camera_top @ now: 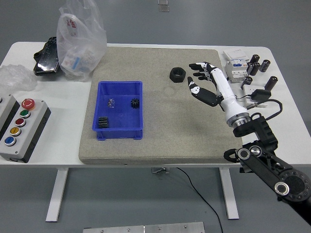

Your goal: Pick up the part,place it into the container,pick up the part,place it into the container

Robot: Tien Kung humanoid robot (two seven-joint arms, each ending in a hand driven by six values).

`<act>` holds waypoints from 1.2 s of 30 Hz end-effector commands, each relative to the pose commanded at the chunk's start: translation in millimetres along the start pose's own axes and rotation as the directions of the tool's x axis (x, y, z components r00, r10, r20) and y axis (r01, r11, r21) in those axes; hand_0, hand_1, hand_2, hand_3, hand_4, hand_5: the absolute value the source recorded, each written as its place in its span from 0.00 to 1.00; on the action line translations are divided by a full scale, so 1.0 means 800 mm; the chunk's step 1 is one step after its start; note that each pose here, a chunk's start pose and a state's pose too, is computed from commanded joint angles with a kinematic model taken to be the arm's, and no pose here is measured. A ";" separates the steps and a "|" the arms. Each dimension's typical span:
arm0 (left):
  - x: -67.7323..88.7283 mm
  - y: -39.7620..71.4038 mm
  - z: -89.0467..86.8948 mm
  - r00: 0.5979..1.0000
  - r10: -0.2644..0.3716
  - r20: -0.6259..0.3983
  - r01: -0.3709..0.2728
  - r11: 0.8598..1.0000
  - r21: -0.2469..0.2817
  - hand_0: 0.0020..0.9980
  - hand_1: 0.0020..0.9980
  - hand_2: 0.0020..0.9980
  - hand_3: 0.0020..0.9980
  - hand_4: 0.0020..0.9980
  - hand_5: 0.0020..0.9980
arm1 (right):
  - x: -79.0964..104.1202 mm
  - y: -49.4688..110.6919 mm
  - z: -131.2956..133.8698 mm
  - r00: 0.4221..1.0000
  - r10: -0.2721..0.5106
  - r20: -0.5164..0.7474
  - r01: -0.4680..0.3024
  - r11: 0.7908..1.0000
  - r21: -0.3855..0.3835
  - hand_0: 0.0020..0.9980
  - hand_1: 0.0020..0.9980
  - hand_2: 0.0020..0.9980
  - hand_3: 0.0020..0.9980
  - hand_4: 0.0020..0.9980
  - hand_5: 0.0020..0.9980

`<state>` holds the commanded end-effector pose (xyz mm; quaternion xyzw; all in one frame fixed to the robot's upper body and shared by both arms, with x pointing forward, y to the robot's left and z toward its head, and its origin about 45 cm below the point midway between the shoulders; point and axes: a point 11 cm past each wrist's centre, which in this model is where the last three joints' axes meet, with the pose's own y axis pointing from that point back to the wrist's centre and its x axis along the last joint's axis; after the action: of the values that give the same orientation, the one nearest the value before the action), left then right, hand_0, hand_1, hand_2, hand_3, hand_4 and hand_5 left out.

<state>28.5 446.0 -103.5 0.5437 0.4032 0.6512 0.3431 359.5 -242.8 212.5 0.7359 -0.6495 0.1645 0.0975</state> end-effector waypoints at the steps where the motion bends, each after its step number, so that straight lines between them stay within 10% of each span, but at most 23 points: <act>1: 0.000 0.000 0.000 1.000 0.000 0.001 0.000 1.000 0.000 0.64 0.57 0.56 0.62 0.73 0.34 | 0.006 0.005 0.006 0.999 0.016 0.041 -0.016 1.000 -0.004 0.77 0.72 0.74 0.69 0.68 0.35; 17: 0.019 0.000 0.020 1.000 0.022 0.022 -0.022 0.999 -0.036 0.64 0.57 0.56 0.62 0.72 0.34 | 0.077 0.048 0.058 0.825 0.286 0.488 -0.286 0.955 -0.075 0.76 0.70 0.73 0.69 0.71 0.38; 36: 0.040 -0.002 0.019 0.998 0.050 0.041 -0.049 0.998 -0.025 0.64 0.55 0.55 0.62 0.72 0.34 | 0.088 0.058 0.070 0.753 0.357 0.553 -0.349 0.929 -0.125 0.70 0.65 0.70 0.68 0.72 0.38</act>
<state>38.3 477.0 -89.6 0.5628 0.3745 0.6528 0.3418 327.6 -334.4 183.1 0.6147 -0.7767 -0.0506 -0.1277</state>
